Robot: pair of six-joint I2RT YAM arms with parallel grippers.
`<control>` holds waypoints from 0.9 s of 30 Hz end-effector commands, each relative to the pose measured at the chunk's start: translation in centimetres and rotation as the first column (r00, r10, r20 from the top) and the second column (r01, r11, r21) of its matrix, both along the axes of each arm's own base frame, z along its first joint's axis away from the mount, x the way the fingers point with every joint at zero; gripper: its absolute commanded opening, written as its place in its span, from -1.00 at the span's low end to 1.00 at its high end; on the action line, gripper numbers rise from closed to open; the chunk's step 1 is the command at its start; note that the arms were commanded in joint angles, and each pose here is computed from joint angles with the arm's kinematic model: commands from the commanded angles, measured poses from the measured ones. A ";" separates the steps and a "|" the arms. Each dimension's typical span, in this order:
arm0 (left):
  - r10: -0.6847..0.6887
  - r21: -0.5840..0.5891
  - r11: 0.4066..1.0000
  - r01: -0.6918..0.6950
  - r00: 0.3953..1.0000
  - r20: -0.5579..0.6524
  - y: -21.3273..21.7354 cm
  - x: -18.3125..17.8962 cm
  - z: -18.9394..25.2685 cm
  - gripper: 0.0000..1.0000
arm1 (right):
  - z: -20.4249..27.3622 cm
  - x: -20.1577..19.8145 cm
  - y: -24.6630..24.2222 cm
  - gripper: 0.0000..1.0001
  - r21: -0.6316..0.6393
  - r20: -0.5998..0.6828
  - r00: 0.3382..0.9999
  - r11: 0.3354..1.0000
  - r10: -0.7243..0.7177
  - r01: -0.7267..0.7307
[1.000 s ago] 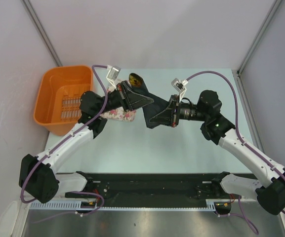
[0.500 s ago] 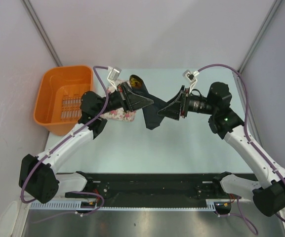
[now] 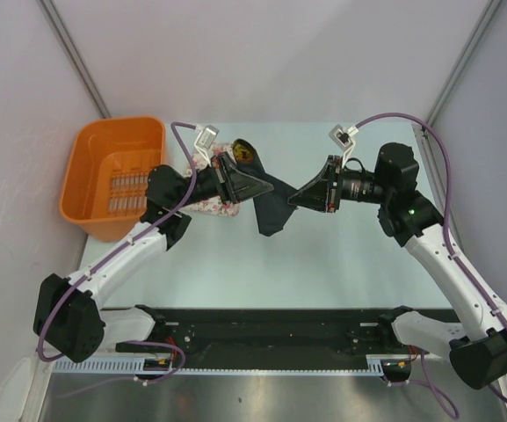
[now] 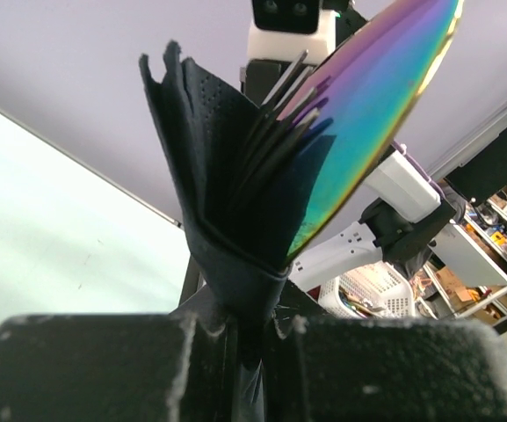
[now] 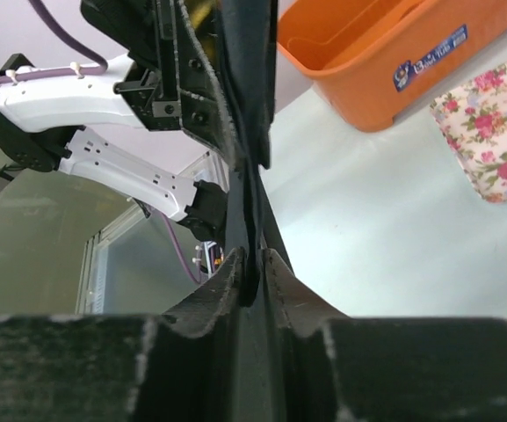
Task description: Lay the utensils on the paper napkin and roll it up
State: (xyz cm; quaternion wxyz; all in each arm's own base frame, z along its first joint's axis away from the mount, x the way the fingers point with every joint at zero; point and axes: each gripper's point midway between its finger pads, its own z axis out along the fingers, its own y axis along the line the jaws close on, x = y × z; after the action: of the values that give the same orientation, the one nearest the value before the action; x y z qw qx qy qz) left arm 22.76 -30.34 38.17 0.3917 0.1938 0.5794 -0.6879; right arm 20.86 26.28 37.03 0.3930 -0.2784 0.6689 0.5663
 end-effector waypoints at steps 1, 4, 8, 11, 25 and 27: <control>-0.015 -0.019 1.000 0.016 0.996 0.088 0.8 -1.4 1.3 -0.99 | 1.0 0.2 -0.6 -0.70 -0.013 0.032 0.999 1.000 -0.005 0.005; -0.026 -0.009 1.000 0.027 0.996 0.089 0.9 -1.7 0.8 -1.00 | 0.9 0.6 -1.0 -0.67 -0.015 0.026 1.000 1.000 -0.018 0.019; -0.036 -0.002 0.999 0.036 0.996 0.080 0.8 -1.8 0.4 -1.00 | 0.9 0.7 -1.0 -0.76 -0.012 0.024 1.000 1.000 -0.017 0.017; -0.035 -0.006 0.999 0.036 0.996 0.082 0.8 -1.6 0.6 -1.00 | 0.9 0.6 -0.7 -1.00 0.000 0.022 1.000 1.000 0.000 0.000; -0.070 -0.045 0.996 0.074 0.994 0.087 0.8 -2.4 2.3 -1.00 | -2.2 2.2 1.5 -1.00 -0.084 0.115 0.993 0.996 -0.016 0.026; -0.073 -0.054 0.996 0.078 0.994 0.086 0.9 -2.5 2.5 -1.00 | -2.1 2.5 2.1 -1.00 -0.086 0.145 0.989 0.996 -0.016 0.029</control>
State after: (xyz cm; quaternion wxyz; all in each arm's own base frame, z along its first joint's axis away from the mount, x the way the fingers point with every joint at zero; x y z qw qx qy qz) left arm 21.48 -30.16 37.49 0.3689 0.2082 0.5783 -0.6973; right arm 22.21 27.46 34.41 0.3919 -0.3055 0.6819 0.5367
